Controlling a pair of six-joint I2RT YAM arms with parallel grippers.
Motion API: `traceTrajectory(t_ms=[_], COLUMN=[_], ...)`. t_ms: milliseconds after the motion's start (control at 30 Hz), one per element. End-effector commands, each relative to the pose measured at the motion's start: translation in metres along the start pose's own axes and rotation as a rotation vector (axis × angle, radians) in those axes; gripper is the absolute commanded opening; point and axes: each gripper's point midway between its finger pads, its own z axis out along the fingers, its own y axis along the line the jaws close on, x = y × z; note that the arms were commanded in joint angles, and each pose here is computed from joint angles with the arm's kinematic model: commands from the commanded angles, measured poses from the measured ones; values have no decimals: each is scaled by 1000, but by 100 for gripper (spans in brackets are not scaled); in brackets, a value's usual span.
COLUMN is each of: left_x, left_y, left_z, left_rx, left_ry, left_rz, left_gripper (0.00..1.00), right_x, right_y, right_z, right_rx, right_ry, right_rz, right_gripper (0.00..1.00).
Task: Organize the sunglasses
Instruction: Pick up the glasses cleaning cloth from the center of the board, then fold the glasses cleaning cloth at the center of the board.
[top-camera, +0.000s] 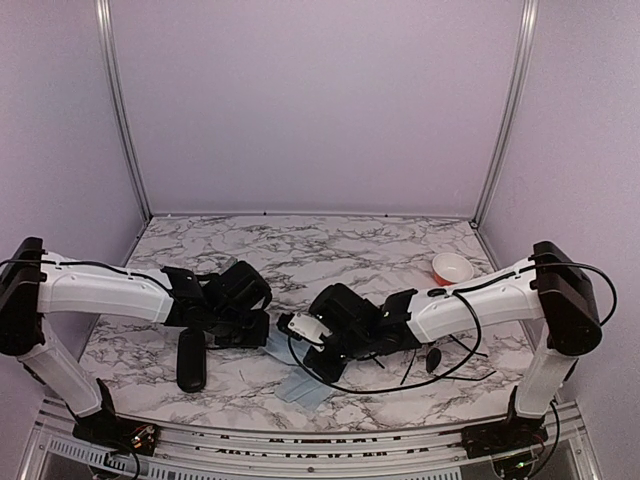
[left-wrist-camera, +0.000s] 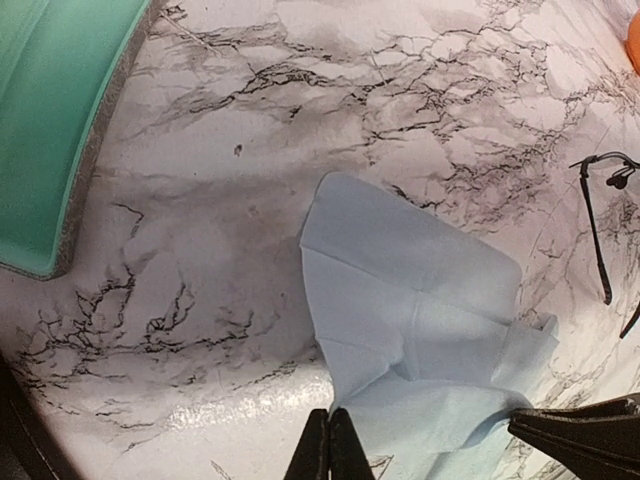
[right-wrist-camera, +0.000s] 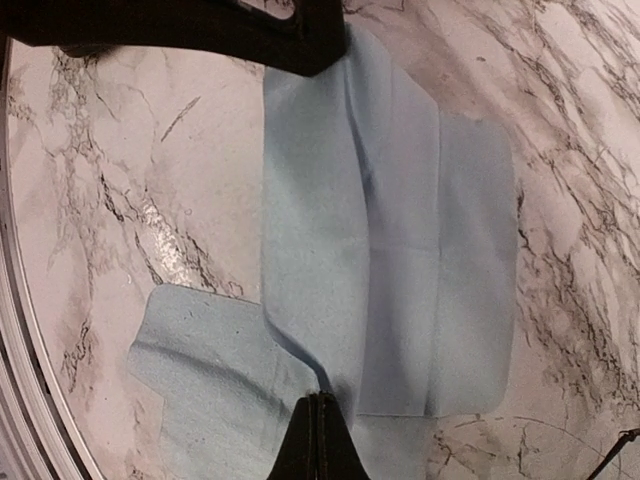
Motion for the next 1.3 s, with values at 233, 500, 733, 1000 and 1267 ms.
traceTrajectory(t_ms=[233,500,733,1000,1267], left_x=[-22,15,16,-4,-16], left_y=[14,20,21,17,8], left_z=[2,3,-2,10,21], left_rx=[-117,-73,-53,-75,-67], left_ry=[23,155,167,158,171], left_rz=[-13,-39,-51,-63,-48], left_gripper=[0,1,7,7,6], right_x=[-38,-29,-29,-28,-19], right_y=[-28,27,10,-18,-26], right_z=[-27,-25,-21,-14,-11], right_rx=[64,-194,-114,-33,-18], right_ry=[-104,-74,-85,-89,-74], right_rz=[52,24,95,159,171], right_gripper=[0,0,0,0,0])
